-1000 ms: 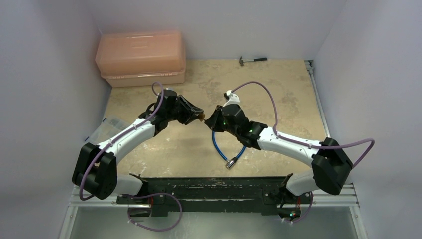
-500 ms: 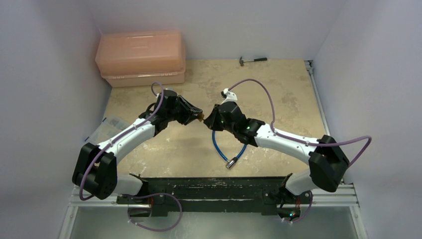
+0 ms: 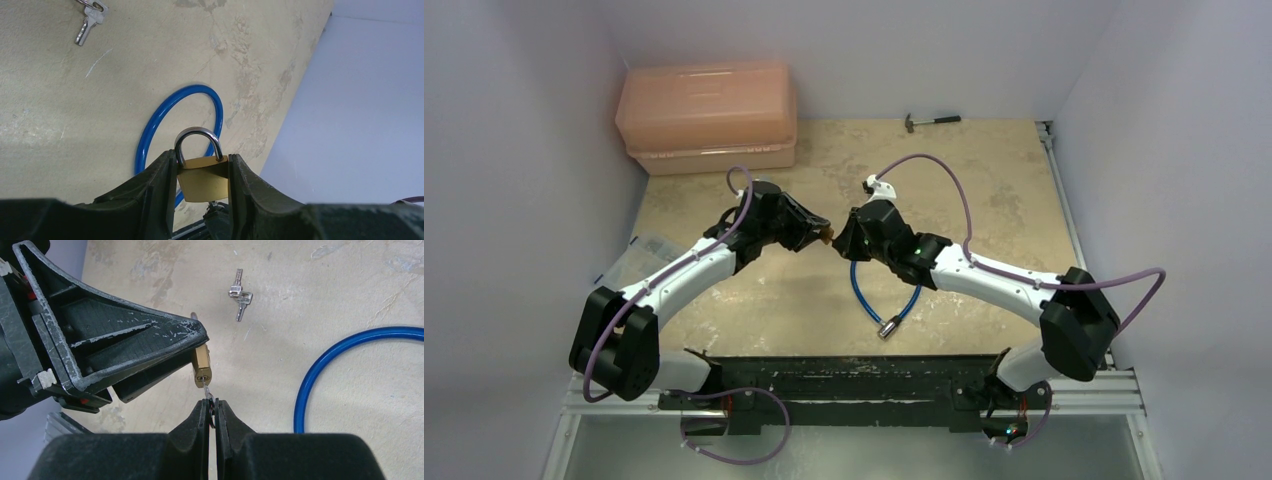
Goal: Unlock with the key
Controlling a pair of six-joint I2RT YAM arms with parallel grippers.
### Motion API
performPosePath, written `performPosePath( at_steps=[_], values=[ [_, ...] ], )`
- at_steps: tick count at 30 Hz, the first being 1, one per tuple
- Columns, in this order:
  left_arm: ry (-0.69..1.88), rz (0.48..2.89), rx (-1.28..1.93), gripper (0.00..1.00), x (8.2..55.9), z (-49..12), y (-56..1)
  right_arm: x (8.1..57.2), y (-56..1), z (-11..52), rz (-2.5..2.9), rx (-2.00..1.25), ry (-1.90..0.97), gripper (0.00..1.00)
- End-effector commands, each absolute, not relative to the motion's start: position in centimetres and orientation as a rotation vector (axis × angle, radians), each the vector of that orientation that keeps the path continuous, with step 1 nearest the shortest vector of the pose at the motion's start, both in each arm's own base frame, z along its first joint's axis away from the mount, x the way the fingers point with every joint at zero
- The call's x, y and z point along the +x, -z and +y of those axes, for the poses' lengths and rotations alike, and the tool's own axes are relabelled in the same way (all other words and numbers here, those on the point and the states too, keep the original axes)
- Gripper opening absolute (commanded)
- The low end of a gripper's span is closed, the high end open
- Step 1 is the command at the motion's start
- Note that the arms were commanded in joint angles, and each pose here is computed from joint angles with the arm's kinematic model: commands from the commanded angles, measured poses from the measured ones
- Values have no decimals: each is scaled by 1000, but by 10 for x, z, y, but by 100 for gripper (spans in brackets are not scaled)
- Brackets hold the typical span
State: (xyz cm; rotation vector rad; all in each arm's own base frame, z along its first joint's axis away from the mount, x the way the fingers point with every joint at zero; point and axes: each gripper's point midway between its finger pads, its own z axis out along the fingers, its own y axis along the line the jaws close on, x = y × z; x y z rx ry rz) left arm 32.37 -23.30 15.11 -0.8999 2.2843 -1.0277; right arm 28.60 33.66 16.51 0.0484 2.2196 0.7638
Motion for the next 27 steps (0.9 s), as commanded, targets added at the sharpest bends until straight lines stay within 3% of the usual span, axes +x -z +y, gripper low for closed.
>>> performPosePath(
  at_steps=[1,27],
  values=[
    [1170,2279,-846,0,319,-255,-180,304,-201,353,2095,2,-812,0],
    [1211,2270,-835,0,320,-263,-193,302,-206,360,2067,-32,-872,0]
  ],
)
